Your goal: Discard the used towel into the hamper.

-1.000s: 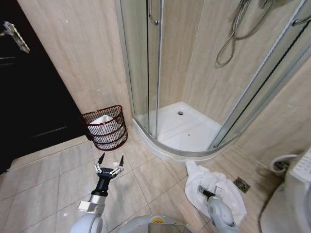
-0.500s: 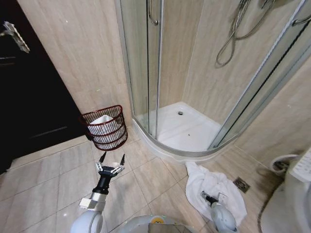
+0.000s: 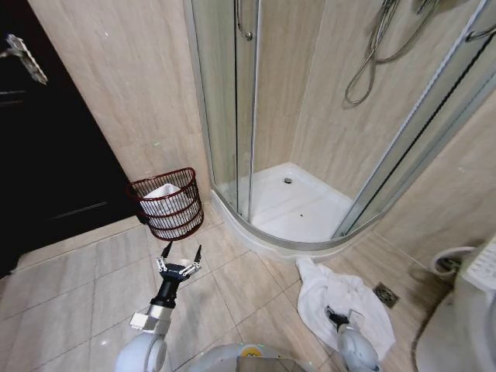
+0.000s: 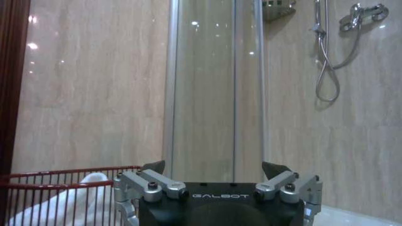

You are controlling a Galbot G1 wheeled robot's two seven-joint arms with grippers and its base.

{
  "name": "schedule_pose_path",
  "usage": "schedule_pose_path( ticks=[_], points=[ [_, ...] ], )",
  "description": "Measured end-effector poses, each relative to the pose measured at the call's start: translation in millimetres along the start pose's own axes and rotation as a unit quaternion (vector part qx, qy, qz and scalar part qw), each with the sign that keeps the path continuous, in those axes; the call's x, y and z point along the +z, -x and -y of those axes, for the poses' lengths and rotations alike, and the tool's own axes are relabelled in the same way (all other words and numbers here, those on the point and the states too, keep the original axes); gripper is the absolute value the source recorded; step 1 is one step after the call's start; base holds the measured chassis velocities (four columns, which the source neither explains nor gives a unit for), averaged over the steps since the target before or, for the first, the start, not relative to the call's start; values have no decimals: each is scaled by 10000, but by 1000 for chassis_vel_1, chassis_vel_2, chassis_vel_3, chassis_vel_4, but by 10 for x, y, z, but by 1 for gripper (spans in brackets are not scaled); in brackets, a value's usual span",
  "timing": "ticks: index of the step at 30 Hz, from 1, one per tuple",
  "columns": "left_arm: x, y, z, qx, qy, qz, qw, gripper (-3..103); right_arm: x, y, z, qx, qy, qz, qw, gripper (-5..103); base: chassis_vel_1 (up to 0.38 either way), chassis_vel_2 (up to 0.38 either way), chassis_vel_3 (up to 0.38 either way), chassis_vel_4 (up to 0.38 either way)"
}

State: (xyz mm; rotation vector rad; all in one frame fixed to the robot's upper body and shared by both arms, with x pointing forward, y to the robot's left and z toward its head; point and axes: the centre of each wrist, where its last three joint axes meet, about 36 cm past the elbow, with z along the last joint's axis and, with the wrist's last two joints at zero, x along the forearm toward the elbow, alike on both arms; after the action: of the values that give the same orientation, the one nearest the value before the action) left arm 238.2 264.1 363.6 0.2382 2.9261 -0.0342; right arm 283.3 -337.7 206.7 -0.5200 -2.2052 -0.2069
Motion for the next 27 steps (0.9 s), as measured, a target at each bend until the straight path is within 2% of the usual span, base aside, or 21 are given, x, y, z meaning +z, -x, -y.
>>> schedule_pose_path(
  ticks=[3,4,7,10,12,13,17,18,19,20,23,24,26,27],
  points=[
    [-16,25,35,27,-15,0,10000,100,10,15,12,3,17,22,10000,39,0,0,0,0],
    [-16,25,35,27,-15,0,10000,100,10,15,12,3,17,22,10000,39,0,0,0,0],
    [-31,37,45,33,-10,4,10000,100,19,22,25,-21,44,46,10000,28,0,0,0,0],
    [-37,40,52,33,-6,9,10000,100,47,32,33,-24,76,143,9999,22,0,0,0,0],
    [-38,40,57,32,-8,11,10000,100,78,35,35,-16,53,247,9997,22,0,0,0,0],
    [-40,40,62,30,-8,13,10000,100,110,33,40,-10,-9,367,9993,19,0,0,0,0],
    [-51,44,90,31,-18,30,10000,100,232,5,41,-3,-244,989,9948,19,0,0,0,0],
    [-54,45,99,34,-20,35,10000,100,265,-2,36,17,-326,1259,9915,19,0,0,0,0],
    [-57,44,110,39,-21,38,10000,100,325,-5,31,88,-465,1726,9839,19,0,0,0,0],
    [-57,44,110,39,-21,38,10000,100,325,-5,31,88,-465,1726,9839,19,0,0,0,0],
    [-58,43,148,71,-22,44,10000,100,463,-45,55,281,-872,2718,9580,19,0,0,0,0],
    [-58,43,148,71,-22,44,10000,100,463,-45,55,281,-872,2718,9580,19,0,0,0,0],
    [-58,43,182,101,-41,44,9999,100,500,-114,101,384,-1048,3171,9418,19,0,0,0,0],
    [-58,43,182,101,-41,44,9999,100,500,-114,101,384,-1048,3171,9418,19,0,0,0,0]
  ],
)
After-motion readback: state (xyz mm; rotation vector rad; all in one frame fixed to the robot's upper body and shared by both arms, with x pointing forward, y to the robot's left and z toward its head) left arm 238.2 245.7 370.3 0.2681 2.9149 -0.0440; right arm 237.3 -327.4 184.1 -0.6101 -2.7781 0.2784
